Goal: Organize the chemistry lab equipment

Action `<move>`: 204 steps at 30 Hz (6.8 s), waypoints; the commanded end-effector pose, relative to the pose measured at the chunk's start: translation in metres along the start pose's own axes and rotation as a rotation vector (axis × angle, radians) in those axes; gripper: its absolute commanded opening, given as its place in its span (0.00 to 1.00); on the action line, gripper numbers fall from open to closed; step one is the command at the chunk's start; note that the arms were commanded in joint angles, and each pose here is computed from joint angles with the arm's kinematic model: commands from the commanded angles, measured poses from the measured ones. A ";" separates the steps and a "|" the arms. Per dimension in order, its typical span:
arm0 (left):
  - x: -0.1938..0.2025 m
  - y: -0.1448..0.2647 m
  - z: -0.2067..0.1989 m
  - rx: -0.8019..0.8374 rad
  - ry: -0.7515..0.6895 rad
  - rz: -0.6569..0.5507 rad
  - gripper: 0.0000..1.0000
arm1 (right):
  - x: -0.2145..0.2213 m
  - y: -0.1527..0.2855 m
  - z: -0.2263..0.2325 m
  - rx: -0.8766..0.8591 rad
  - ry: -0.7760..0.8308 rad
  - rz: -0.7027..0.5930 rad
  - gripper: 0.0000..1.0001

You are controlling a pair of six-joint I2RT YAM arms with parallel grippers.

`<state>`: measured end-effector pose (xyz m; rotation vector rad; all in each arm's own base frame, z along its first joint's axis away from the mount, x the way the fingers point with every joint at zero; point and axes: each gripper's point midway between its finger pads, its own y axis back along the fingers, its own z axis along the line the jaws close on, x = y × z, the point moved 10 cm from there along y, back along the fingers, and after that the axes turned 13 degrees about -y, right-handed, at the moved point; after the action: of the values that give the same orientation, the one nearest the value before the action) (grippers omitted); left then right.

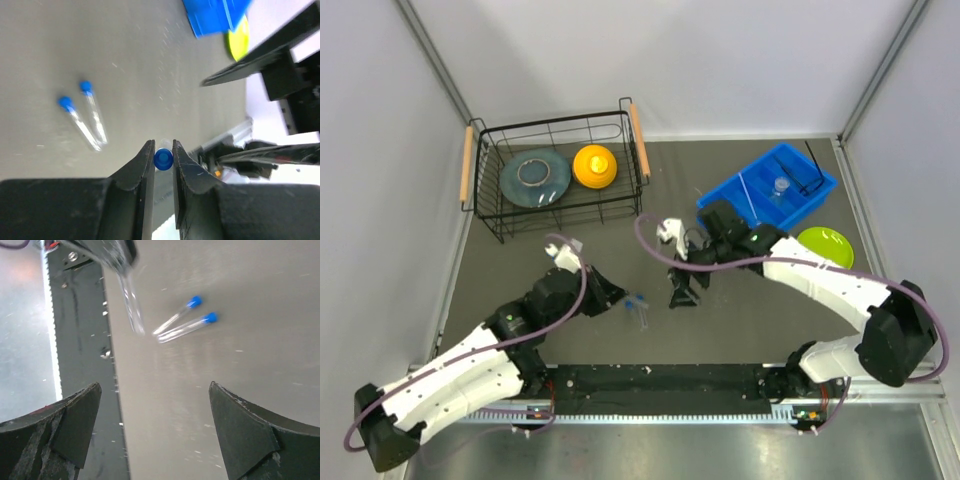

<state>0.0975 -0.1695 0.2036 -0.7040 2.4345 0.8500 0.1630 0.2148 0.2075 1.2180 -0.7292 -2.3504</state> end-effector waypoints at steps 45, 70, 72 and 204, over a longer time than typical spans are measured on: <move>-0.113 0.004 0.131 -0.824 -0.296 -0.169 0.15 | 0.019 0.070 -0.052 -0.033 0.112 -0.178 0.95; -0.102 0.007 0.135 -0.814 -0.267 -0.149 0.43 | 0.020 0.067 -0.056 -0.039 0.101 -0.164 0.96; -0.103 0.010 0.133 -0.815 -0.272 -0.158 0.48 | 0.020 0.067 -0.056 -0.041 0.103 -0.163 0.96; -0.030 -0.009 0.033 0.229 0.203 0.004 0.58 | -0.031 -0.056 0.001 -0.110 0.055 -0.204 0.13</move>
<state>0.1358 -0.1422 0.1860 -0.7265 2.6776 0.6023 0.1702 0.2683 0.1776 1.2774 -0.5447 -2.4857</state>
